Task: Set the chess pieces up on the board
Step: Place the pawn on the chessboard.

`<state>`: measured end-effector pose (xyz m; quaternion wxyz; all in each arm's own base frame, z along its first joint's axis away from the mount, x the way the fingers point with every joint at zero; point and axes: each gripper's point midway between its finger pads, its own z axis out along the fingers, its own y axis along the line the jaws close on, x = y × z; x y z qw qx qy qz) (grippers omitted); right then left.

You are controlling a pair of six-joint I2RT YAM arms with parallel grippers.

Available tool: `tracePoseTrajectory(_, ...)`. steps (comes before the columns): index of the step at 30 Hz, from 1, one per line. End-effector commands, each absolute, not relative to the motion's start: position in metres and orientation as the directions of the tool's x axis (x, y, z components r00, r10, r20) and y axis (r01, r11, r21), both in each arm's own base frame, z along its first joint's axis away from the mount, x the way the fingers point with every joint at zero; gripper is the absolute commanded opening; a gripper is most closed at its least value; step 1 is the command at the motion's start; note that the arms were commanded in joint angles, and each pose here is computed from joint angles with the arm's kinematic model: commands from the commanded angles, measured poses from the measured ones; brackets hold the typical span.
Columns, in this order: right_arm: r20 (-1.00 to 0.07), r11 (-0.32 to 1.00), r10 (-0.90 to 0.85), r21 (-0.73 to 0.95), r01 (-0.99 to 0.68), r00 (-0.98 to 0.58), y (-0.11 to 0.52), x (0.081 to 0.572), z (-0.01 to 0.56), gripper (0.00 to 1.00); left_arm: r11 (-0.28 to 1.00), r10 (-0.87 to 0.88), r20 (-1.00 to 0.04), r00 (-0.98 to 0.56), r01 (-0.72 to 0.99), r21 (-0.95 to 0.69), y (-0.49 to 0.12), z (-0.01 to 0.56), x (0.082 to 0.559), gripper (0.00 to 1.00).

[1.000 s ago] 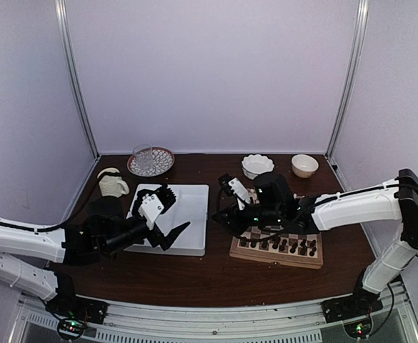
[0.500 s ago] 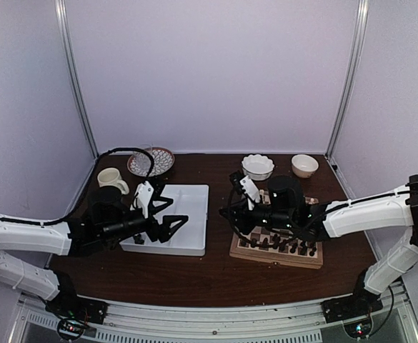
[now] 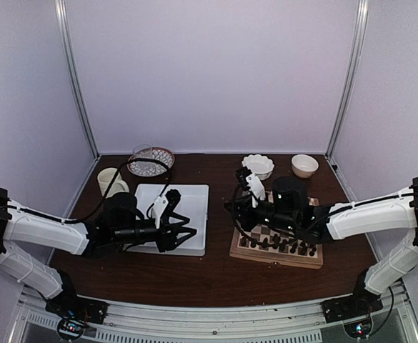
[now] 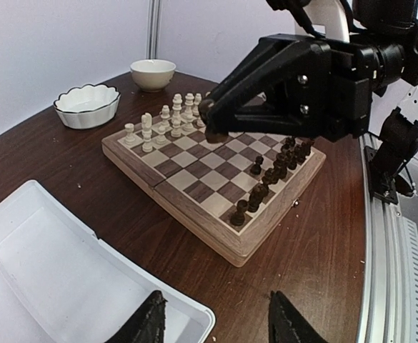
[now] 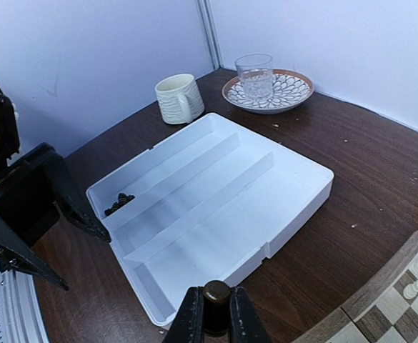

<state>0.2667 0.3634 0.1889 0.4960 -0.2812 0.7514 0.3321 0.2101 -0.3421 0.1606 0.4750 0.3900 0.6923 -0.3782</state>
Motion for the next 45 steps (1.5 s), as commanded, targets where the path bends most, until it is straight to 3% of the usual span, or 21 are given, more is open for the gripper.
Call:
tracePoseTrajectory(1, -0.938, 0.765, -0.086, 0.152, -0.626, -0.334, 0.334, 0.288, 0.183, 0.10, 0.385, 0.129, -0.970, -0.207, 0.912, -0.144, -0.352, 0.181, 0.214, 0.48)
tracePoseTrajectory(7, -0.938, 0.870, -0.096, 0.082, -0.486, -0.332, 0.304, 0.305, 0.164, 0.05, 0.390, 0.150, -0.967, -0.208, 0.911, -0.136, -0.352, 0.177, 0.215, 0.47)
tracePoseTrajectory(15, -0.879, 0.848, -0.233, 0.026, -0.529, -0.416, 0.304, 0.309, 0.114, 0.01, 0.400, 0.161, -0.964, -0.211, 0.907, -0.132, -0.350, 0.175, 0.216, 0.47)
tracePoseTrajectory(27, -0.822, 0.818, -0.270, 0.079, -0.569, -0.502, 0.306, 0.322, 0.091, 0.04, 0.382, 0.182, -0.952, -0.248, 0.910, -0.164, -0.356, 0.166, 0.215, 0.47)
tracePoseTrajectory(45, -0.766, 0.841, -0.338, 0.015, -0.541, -0.547, 0.297, 0.336, 0.072, 0.07, 0.382, 0.190, -0.947, -0.260, 0.908, -0.172, -0.356, 0.165, 0.215, 0.46)
